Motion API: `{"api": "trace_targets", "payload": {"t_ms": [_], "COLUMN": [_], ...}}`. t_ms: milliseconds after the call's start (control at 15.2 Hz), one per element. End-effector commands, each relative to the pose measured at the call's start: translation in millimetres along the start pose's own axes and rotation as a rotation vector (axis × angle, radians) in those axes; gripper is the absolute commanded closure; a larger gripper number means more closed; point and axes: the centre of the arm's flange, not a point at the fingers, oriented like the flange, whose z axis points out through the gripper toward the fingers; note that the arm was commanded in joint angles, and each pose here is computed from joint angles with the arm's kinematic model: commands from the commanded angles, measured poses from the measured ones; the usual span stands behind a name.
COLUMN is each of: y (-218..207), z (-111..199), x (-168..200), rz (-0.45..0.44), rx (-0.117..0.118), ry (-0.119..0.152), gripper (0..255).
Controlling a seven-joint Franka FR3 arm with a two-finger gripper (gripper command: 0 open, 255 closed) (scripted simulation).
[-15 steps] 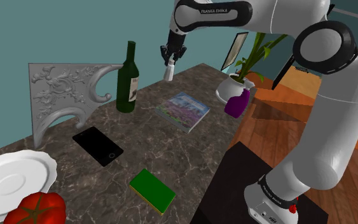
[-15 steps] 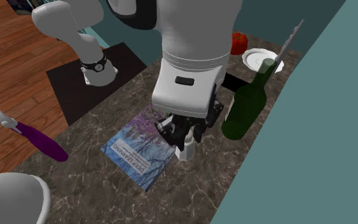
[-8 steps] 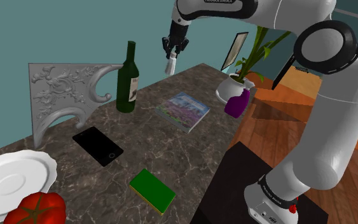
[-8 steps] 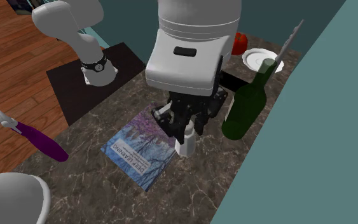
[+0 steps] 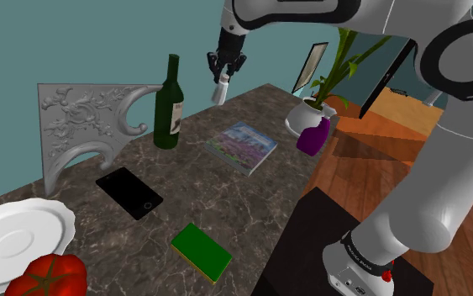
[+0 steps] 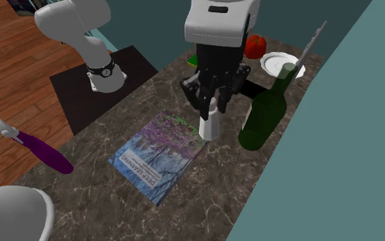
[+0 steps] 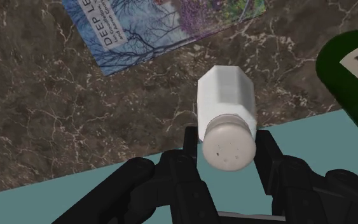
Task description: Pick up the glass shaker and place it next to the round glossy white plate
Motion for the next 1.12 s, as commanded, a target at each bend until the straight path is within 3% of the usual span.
{"api": "trace_targets", "payload": {"t_ms": [0, 1056], "y": [-20.4, -171.8], "z": [-6.6, -41.4], "x": [-16.9, -160.0], "rz": [0.001, 0.001], "rx": [-0.001, -0.001], "ry": [0.001, 0.001], "gripper": [255, 255]}}
